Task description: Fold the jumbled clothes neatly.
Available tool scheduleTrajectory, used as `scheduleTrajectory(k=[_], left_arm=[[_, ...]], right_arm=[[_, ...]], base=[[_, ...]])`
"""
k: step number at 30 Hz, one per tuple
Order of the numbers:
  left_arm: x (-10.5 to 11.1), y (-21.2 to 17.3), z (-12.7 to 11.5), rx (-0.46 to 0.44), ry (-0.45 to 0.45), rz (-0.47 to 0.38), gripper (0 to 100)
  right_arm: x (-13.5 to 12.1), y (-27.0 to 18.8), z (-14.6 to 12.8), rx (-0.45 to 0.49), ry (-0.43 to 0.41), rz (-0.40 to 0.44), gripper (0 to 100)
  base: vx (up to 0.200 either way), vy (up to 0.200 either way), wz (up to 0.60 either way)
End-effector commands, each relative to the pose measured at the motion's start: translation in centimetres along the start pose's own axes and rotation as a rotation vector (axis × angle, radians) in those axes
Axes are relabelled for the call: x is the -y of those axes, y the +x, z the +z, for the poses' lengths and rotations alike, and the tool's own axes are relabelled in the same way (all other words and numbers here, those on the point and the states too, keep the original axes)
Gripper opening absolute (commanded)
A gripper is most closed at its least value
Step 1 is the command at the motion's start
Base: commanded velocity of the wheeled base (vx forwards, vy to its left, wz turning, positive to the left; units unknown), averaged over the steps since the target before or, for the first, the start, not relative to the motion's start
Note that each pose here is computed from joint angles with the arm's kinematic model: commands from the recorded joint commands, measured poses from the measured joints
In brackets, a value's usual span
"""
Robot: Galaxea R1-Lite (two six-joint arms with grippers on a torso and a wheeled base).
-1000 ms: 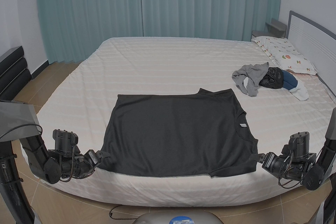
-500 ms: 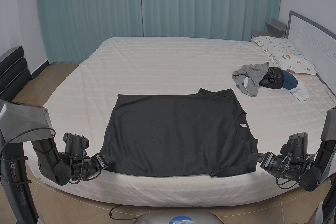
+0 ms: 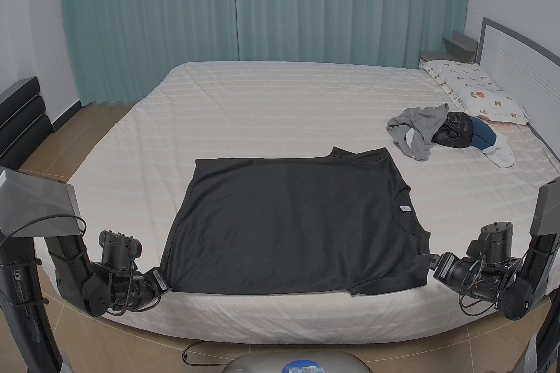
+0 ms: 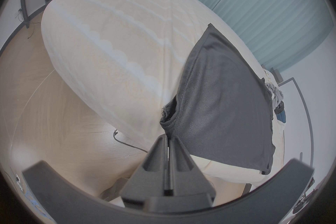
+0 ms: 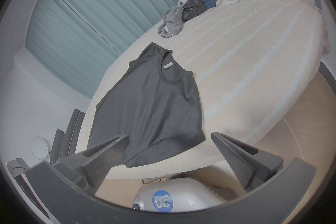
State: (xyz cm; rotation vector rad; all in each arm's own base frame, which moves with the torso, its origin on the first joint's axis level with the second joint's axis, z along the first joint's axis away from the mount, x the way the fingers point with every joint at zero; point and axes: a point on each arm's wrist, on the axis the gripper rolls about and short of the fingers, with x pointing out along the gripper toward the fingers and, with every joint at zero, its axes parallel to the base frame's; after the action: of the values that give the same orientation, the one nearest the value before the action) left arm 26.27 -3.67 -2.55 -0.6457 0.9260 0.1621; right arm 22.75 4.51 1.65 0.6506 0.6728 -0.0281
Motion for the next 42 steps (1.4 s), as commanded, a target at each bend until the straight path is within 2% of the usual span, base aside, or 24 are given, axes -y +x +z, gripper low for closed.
scheduleTrajectory(k=[1,7,10,22,33,34,39,42], left_arm=[[-0.1,-0.7,-0.1,0.006,-0.002,0.001,0],[-0.2,-0.8,0.2,0.018,-0.008,-0.001,0],[-0.1,-1.0,0.5,0.026,-0.017,-0.012,0],[0.1,-1.1,1.3,0.049,-0.048,-0.034,0],[0.2,-1.2,1.4,0.055,-0.048,-0.041,0],[0.3,-1.3,1.4,0.058,-0.049,-0.042,0],[0.3,-1.3,1.4,0.059,-0.047,-0.044,0],[0.3,-1.4,1.5,0.061,-0.049,-0.046,0]], right_arm=[[0.3,0.7,-0.2,-0.014,0.002,-0.020,100],[0.6,1.3,0.2,-0.006,-0.028,-0.030,100],[0.8,3.3,1.1,0.001,-0.058,-0.048,100],[0.0,6.4,2.4,-0.060,-0.055,-0.099,100],[0.7,7.7,1.8,-0.095,-0.055,-0.133,100],[0.8,7.9,1.8,-0.097,-0.057,-0.139,0],[1.0,8.3,1.8,-0.099,-0.061,-0.144,0],[0.9,8.7,2.6,-0.067,-0.055,-0.139,0]], base=[[0.000,0.000,0.00],[0.000,0.000,0.00],[0.000,0.000,0.00],[0.000,0.000,0.00],[0.000,0.000,0.00],[0.000,0.000,0.00],[0.000,0.000,0.00],[0.000,0.000,0.00]])
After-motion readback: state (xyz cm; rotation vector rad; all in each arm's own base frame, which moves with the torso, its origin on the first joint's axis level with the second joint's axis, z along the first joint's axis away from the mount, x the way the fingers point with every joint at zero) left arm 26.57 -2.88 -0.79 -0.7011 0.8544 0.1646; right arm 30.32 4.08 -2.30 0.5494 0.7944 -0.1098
